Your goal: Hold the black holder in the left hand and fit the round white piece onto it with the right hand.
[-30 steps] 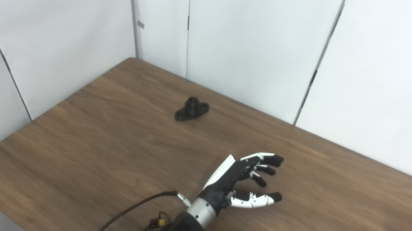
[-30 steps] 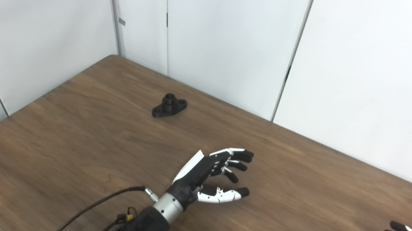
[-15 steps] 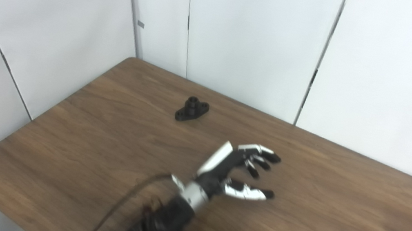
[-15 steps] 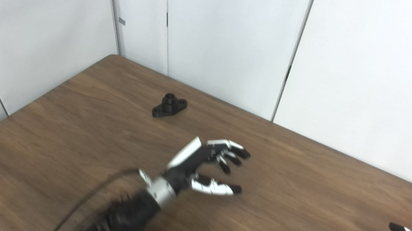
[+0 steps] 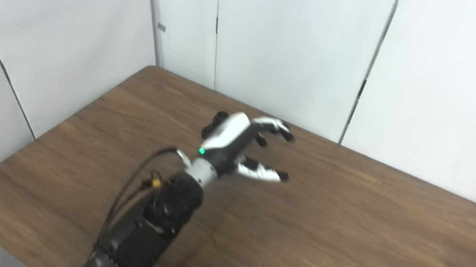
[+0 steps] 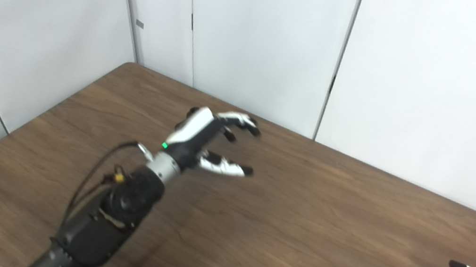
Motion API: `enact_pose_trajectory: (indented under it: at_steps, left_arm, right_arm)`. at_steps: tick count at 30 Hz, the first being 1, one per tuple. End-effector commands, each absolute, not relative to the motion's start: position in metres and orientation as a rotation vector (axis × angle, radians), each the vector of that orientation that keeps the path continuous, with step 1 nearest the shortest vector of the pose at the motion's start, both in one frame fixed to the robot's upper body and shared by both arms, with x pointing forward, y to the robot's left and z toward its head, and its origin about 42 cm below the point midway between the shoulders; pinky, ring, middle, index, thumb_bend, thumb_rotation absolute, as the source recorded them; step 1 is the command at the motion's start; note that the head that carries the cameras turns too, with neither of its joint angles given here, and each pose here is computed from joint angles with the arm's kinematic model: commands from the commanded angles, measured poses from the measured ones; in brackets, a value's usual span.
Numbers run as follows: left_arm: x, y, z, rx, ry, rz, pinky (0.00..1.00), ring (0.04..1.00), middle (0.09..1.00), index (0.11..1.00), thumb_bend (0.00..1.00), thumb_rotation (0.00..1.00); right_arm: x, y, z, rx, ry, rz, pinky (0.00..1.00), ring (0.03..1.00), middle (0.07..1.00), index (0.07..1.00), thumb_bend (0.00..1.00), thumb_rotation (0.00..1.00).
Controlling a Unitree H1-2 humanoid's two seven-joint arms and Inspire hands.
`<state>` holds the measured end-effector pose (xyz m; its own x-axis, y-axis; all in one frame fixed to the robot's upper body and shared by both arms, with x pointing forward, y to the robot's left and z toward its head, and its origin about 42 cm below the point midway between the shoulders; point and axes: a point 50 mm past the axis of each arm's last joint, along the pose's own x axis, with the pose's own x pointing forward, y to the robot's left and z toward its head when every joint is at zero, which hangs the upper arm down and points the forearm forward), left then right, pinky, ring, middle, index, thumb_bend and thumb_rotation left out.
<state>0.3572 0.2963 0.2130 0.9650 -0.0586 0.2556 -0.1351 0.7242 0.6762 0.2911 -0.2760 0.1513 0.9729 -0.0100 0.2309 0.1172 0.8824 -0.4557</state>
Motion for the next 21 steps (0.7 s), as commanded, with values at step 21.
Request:
enact_pose_trajectory:
  at_steps: [21]
  left_arm:
    - [0.378,0.366,0.265,0.893,-0.299,0.392,0.73,0.958,0.936,0.772,0.85,0.11]
  right_arm:
    - [0.295,-0.279,0.169,-0.485,-0.303,-0.069,0.42,0.559,0.67,0.711,0.55,0.0]
